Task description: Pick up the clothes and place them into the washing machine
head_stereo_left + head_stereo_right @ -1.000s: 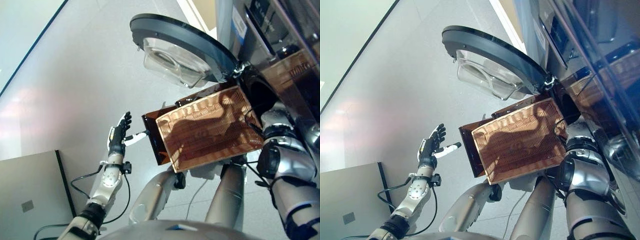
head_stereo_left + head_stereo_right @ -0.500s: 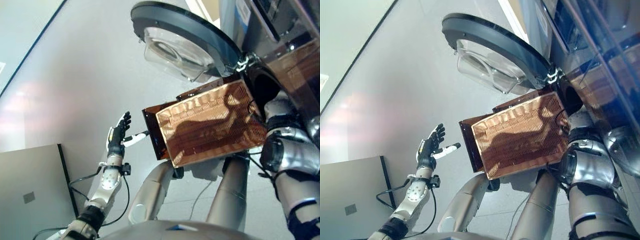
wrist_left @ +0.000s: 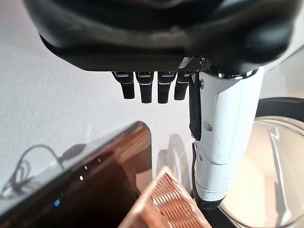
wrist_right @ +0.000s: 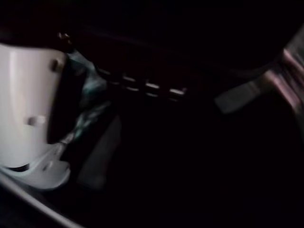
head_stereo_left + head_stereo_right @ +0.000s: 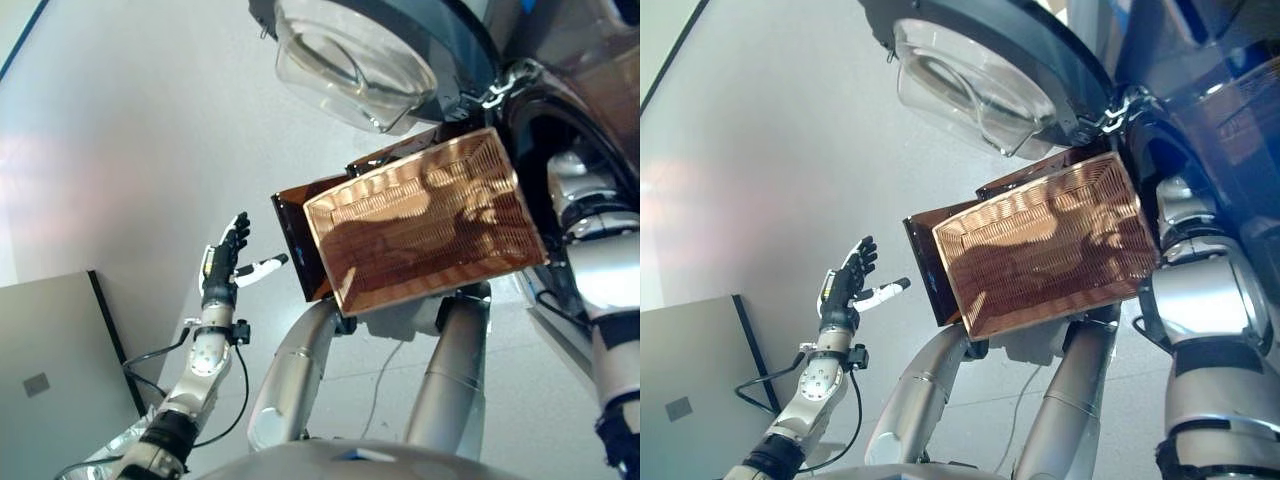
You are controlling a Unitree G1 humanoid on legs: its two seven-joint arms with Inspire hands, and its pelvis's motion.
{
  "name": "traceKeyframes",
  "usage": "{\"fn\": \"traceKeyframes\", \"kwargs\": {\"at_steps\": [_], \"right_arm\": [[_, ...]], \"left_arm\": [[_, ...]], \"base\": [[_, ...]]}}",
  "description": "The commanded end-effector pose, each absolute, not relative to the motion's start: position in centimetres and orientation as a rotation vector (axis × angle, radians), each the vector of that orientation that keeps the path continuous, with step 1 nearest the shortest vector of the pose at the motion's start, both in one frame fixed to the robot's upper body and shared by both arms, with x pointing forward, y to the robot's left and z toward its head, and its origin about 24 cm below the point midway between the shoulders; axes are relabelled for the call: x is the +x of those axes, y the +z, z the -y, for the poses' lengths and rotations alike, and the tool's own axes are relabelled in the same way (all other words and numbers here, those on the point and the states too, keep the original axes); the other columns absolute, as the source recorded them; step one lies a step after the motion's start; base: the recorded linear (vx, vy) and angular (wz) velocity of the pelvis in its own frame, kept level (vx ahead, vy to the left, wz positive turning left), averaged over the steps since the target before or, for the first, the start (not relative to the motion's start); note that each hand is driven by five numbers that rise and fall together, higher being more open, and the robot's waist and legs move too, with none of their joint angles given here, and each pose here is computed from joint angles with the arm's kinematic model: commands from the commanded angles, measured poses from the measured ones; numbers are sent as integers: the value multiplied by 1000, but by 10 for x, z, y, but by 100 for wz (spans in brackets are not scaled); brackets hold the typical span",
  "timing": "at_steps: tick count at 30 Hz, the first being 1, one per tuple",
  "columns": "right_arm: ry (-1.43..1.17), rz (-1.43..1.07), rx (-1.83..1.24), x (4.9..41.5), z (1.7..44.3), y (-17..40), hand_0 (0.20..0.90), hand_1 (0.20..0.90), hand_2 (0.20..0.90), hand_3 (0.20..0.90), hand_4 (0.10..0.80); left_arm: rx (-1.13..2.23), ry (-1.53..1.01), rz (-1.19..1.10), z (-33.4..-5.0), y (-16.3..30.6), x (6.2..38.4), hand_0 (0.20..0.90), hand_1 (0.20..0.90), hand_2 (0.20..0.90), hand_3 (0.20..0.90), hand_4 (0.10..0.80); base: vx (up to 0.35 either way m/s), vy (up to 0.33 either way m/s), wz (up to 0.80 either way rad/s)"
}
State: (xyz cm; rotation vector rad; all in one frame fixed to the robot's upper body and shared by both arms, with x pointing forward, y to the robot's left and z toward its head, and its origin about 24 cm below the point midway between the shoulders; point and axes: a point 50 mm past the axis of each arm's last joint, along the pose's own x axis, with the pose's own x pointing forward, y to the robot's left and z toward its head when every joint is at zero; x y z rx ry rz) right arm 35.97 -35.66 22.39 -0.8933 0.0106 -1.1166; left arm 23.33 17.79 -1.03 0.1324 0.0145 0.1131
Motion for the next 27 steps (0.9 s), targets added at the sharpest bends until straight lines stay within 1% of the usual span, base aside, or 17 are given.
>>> {"fn": "traceKeyframes", "kwargs": {"at_steps": [1, 11, 15, 22, 23, 25, 26, 27], "right_arm": [[-1165, 188, -1246, 347, 368, 311, 900, 900, 900, 900, 800], [-1159, 138, -1270, 350, 366, 307, 900, 900, 900, 900, 800], [-1132, 165, -1220, 357, 357, 300, 900, 900, 900, 900, 800], [-1129, 157, -1162, 359, 356, 285, 900, 900, 900, 900, 800], [-1130, 178, -1093, 360, 354, 284, 900, 900, 900, 900, 800], [-1112, 247, -856, 363, 348, 279, 900, 900, 900, 900, 800], [-1089, 331, -578, 366, 341, 273, 900, 900, 900, 900, 800], [-1093, 323, -490, 364, 344, 261, 900, 900, 900, 900, 800]], "left_arm": [[206, 192, 88, -211, 10, 223, 900, 900, 900, 900, 800], [207, 207, 76, -213, 9, 228, 900, 900, 900, 900, 800], [203, 211, 83, -211, 10, 229, 900, 900, 900, 900, 800], [202, 223, 101, -211, 13, 233, 900, 900, 900, 900, 800], [204, 226, 104, -211, 13, 233, 900, 900, 900, 900, 800], [211, 236, 106, -213, 13, 234, 900, 900, 900, 900, 800], [201, 249, 106, -211, 12, 235, 900, 900, 900, 900, 800], [201, 255, 102, -213, 11, 235, 900, 900, 900, 900, 800]], "base": [[-10, -6, 6], [-1, 1, 1], [0, 0, 0], [0, 0, 0], [0, 0, 0], [0, 0, 0], [13, -8, -3], [14, -6, -5]]}}
